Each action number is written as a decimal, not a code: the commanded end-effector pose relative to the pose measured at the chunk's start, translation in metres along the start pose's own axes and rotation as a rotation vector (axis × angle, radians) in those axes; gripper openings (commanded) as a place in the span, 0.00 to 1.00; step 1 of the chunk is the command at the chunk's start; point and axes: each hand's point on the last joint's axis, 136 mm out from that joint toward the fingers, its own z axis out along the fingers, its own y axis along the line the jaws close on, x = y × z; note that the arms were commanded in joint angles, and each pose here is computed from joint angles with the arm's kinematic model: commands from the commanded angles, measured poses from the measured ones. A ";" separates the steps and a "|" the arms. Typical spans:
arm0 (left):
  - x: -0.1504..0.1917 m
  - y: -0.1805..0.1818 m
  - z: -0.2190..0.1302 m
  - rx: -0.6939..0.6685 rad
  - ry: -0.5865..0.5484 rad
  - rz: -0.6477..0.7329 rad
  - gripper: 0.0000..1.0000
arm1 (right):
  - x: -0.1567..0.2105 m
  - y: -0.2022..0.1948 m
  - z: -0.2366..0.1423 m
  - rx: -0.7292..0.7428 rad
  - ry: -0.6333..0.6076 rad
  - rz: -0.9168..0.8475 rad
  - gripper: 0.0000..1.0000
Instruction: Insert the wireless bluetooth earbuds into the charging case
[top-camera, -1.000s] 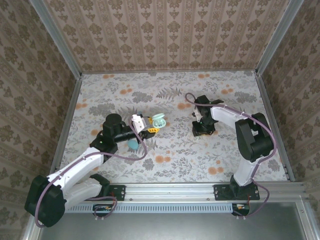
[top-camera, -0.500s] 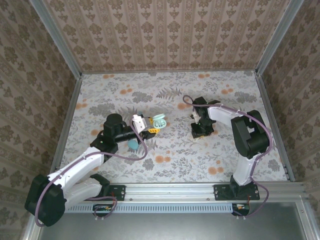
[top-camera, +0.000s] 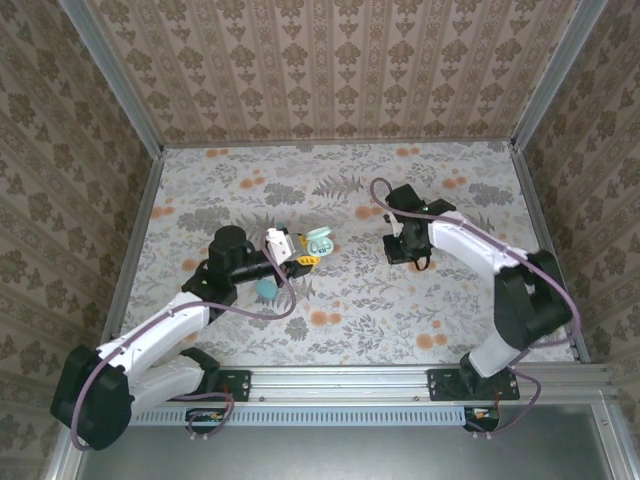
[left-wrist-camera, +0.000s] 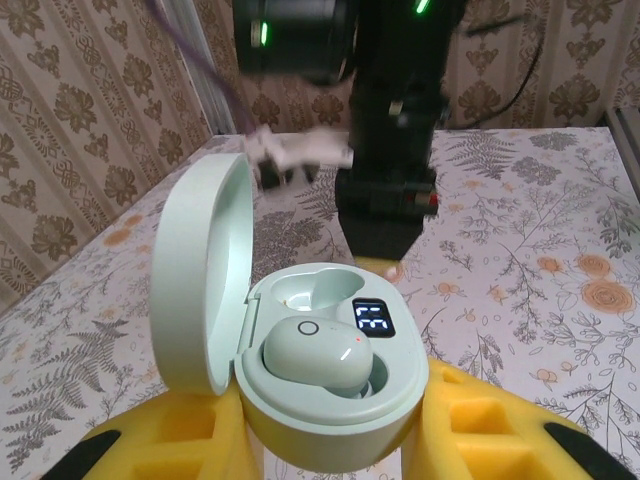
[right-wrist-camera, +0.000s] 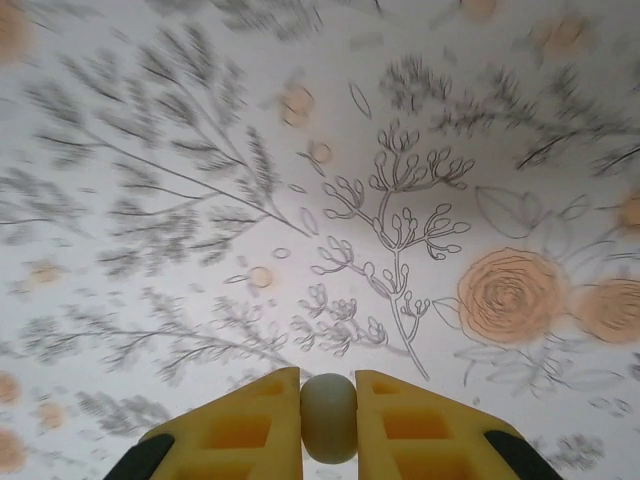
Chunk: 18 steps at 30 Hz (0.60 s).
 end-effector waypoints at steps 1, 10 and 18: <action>-0.018 0.002 0.003 0.009 -0.042 0.016 0.04 | -0.012 0.006 -0.050 0.067 -0.128 -0.019 0.16; -0.021 0.000 0.007 0.022 -0.055 0.011 0.04 | -0.037 0.065 -0.155 -0.049 -0.469 -0.094 0.14; -0.024 -0.001 0.008 0.026 -0.064 -0.007 0.04 | -0.042 0.124 -0.181 -0.093 -0.571 -0.264 0.14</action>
